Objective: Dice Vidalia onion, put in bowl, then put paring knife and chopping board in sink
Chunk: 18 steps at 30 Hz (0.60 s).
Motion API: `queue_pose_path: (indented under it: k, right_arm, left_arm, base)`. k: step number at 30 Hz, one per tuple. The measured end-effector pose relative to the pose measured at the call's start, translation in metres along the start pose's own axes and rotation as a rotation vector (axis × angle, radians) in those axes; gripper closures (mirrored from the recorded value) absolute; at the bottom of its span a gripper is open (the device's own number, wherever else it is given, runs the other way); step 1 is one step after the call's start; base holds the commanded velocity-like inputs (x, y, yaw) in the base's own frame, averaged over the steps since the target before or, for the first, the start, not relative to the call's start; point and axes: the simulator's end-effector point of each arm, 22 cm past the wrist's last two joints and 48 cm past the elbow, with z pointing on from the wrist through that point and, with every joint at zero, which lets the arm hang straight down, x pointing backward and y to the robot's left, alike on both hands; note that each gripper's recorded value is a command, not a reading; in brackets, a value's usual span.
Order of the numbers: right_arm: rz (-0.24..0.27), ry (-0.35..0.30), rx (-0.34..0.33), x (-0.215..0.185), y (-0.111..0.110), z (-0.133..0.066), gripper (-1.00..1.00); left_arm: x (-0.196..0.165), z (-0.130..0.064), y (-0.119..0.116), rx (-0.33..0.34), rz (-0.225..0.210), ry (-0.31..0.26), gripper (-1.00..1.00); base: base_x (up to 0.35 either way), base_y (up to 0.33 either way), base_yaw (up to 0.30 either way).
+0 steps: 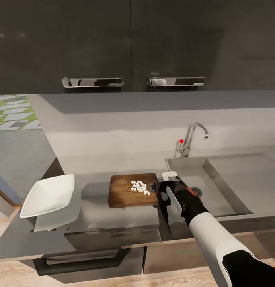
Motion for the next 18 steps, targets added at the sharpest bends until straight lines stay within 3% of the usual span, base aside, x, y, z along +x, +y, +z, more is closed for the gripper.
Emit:
queue_pose_path:
  k: [18]
  right_arm:
    - [0.002,0.020,-0.002,0.010,0.000,0.009,-1.00]
  left_arm:
    - [0.008,0.000,0.002,-0.004,0.002,0.020,-1.00]
  base:
    - [0.000,0.000,0.000]
